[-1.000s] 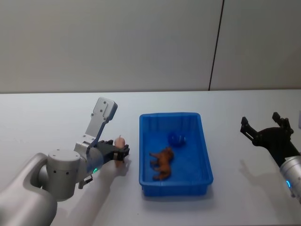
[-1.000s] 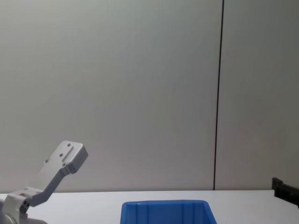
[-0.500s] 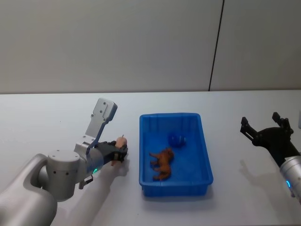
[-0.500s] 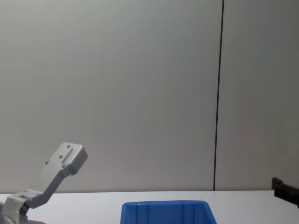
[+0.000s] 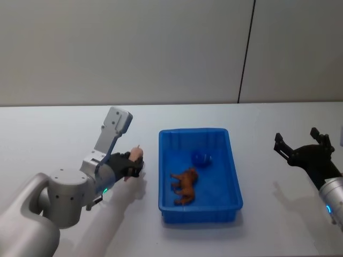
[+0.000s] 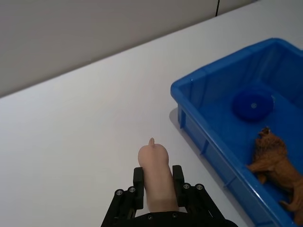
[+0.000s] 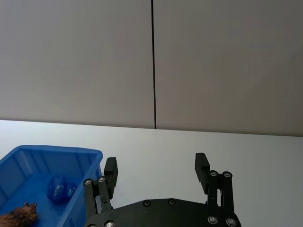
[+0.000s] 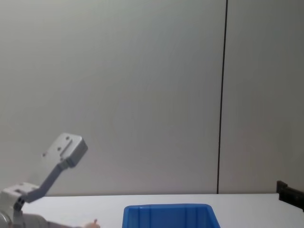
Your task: Pick up the two dolls from the table and place them into the box.
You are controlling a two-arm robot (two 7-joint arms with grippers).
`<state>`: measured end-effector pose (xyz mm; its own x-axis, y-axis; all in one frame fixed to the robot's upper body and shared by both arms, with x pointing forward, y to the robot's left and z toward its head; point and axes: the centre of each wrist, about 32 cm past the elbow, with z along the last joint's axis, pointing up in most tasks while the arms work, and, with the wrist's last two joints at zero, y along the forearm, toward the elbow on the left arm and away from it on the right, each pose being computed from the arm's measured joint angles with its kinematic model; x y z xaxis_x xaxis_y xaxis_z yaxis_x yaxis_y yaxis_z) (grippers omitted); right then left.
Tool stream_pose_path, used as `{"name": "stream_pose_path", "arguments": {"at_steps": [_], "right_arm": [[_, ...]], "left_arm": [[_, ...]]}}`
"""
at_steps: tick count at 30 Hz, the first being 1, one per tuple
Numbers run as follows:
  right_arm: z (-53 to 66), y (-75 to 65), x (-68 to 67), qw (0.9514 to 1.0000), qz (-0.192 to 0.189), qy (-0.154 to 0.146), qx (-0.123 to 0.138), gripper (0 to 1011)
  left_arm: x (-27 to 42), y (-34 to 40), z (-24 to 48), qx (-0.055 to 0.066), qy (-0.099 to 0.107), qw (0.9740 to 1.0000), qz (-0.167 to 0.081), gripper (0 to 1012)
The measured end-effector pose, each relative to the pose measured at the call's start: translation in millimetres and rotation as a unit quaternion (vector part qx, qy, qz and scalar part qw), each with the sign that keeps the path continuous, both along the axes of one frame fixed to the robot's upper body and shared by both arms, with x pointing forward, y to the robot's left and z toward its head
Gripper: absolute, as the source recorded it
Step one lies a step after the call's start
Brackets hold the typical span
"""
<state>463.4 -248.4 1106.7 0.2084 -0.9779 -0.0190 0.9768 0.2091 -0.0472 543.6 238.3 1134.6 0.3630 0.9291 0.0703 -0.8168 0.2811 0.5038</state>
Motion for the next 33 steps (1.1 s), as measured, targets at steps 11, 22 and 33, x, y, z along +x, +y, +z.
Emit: {"name": "stream_pose_path", "arguments": {"at_steps": [11,22,33], "right_arm": [[0.0,0.0,0.0,1.0,0.0,0.0,0.0,1001],[0.0,0.0,0.0,1.0,0.0,0.0,0.0,1001],[0.0,0.0,0.0,1.0,0.0,0.0,0.0,1001]], "left_arm": [[-2.5,0.8,26.4,-0.008,-0.072,0.9971,-0.024,371],[-0.4,-1.0,50.5,-0.045,-0.141,0.9854,-0.084,371],[7.5,-4.9,64.2,-0.095,-0.17,0.9689,-0.152,371]]}}
